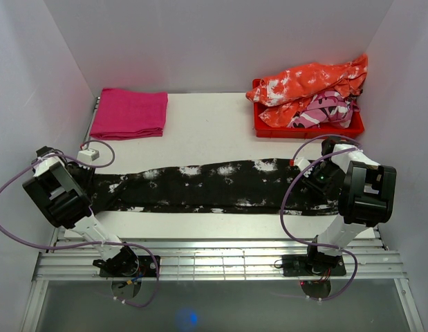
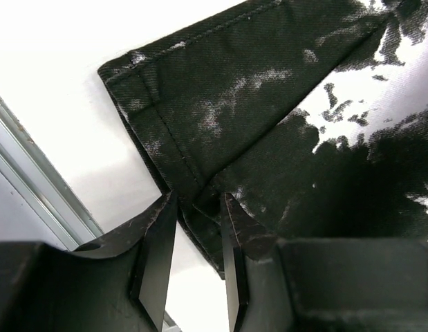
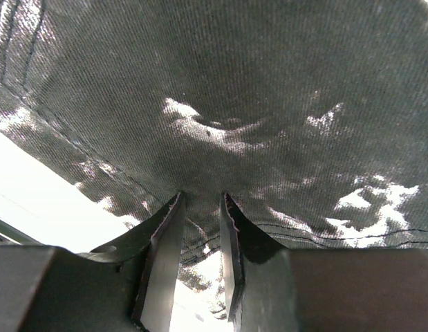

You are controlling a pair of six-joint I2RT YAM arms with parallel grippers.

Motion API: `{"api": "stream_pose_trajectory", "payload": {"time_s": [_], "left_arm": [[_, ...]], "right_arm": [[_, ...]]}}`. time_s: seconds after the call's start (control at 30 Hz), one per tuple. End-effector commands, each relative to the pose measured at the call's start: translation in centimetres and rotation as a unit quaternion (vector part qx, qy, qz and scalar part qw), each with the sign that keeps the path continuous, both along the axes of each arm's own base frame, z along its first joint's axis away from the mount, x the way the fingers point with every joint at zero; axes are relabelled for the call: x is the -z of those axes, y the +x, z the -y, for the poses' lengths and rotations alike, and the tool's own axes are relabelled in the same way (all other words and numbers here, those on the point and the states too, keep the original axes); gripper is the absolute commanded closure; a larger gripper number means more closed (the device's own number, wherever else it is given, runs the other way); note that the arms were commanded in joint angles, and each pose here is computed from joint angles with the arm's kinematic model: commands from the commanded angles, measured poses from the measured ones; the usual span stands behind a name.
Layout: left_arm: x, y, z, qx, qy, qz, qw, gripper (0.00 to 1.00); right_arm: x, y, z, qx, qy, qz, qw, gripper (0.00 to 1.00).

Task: Fold and stack the trousers
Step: Fold the trousers

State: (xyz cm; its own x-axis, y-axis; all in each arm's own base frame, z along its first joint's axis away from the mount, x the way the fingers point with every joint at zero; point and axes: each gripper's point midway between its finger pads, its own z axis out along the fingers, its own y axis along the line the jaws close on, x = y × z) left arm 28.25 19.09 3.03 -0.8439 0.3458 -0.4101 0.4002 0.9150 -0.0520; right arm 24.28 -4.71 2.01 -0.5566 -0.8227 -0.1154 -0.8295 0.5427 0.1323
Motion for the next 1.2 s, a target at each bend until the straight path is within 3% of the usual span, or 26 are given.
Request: {"api": "stream_pose_trajectory", "payload": {"time_s": [0.0, 0.17, 0.3, 0.6, 0.9, 1.17], "left_arm": [[-1.0, -0.4, 1.0, 0.011, -0.005, 0.003, 1.0, 0.59], [-0.7, -0.7, 1.4, 0.013, -0.009, -0.002, 1.0, 0.58], [-1.2, -0.3, 1.0, 0.01, 0.004, 0.012, 1.0, 0.44], [-1.5, -0.2, 0.5, 0.01, 0.024, 0.016, 1.0, 0.46], [-2.7, 0.4, -0.3, 0.0, 0.063, 0.043, 0.997, 0.32], [-1.9, 0.1, 0.4, 0.006, 0.051, 0.031, 0.998, 0.4]], "right_arm": [[1.0, 0.5, 1.2, -0.003, -0.028, -0.001, 1.0, 0.67], [1.0, 0.5, 1.4, -0.007, -0.032, 0.0, 0.999, 0.68], [1.1, 0.5, 1.4, -0.007, -0.03, -0.002, 1.0, 0.68], [1.3, 0.4, 1.3, -0.007, -0.03, -0.004, 1.0, 0.69], [1.3, 0.4, 1.4, -0.008, -0.031, -0.006, 0.999, 0.7], [1.3, 0.3, 1.5, -0.008, -0.033, -0.006, 0.999, 0.71]]}}
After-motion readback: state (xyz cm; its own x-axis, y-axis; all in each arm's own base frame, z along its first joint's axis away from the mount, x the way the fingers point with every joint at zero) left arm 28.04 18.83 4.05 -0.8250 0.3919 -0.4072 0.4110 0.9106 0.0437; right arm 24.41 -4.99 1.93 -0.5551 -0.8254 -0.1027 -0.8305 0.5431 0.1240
